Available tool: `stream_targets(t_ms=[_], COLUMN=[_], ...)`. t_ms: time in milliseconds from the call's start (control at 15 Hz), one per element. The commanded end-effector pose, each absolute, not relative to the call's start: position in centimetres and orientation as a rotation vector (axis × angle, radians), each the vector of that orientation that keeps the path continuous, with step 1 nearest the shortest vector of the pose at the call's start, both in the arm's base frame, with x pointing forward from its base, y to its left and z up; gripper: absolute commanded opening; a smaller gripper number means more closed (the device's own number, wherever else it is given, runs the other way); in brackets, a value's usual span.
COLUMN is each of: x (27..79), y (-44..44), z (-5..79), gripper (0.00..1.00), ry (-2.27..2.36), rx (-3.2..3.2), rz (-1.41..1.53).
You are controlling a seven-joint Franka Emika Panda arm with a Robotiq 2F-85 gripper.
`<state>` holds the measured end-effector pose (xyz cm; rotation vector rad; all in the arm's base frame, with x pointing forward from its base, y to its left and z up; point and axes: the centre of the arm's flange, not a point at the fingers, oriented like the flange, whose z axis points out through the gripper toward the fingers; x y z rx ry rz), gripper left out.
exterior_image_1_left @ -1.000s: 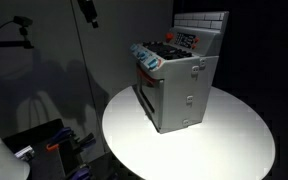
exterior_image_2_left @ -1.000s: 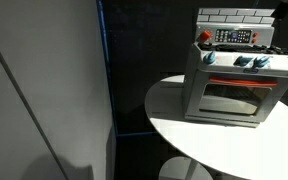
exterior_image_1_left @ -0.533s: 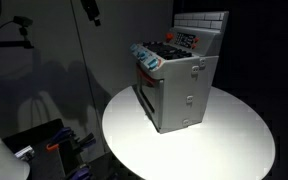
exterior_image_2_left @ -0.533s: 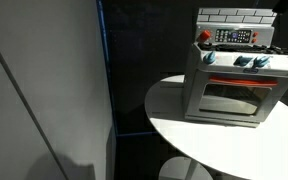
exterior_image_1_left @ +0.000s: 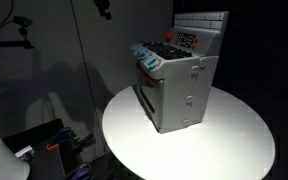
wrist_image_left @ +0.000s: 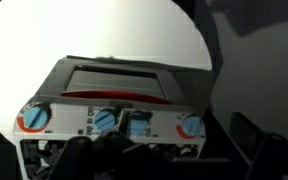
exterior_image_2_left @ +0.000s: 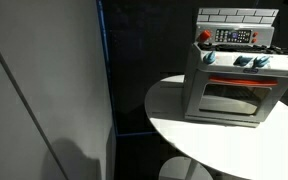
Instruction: Push the top right button on the toy stove
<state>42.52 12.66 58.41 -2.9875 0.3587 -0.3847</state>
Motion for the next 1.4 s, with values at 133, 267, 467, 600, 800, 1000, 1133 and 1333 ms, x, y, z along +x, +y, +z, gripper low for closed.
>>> stream_targets(t_ms=[133, 267, 467, 600, 800, 1000, 1133, 1333], x=[46.4, 47.6, 49.2, 50.2, 51.7, 52.5, 52.1, 51.7], y=[9.8, 8.8, 7.2, 6.2, 4.3, 3.3, 3.6, 3.4], z=[59.9, 60.0, 59.8, 59.6, 59.4, 59.2, 59.6, 58.7], gripper=[1.00, 1.00, 1.00, 1.00, 1.00, 1.00, 1.00, 1.00], ry=[0.507, 0.549, 0.628, 0.675, 0.757, 0.808, 0.814, 0.786], rx=[-3.052, -3.059, -3.056, -3.056, -3.049, -3.042, -3.026, -3.039], rz=[-0.476, -0.525, -0.570, -0.601, -0.631, -0.634, -0.624, -0.613])
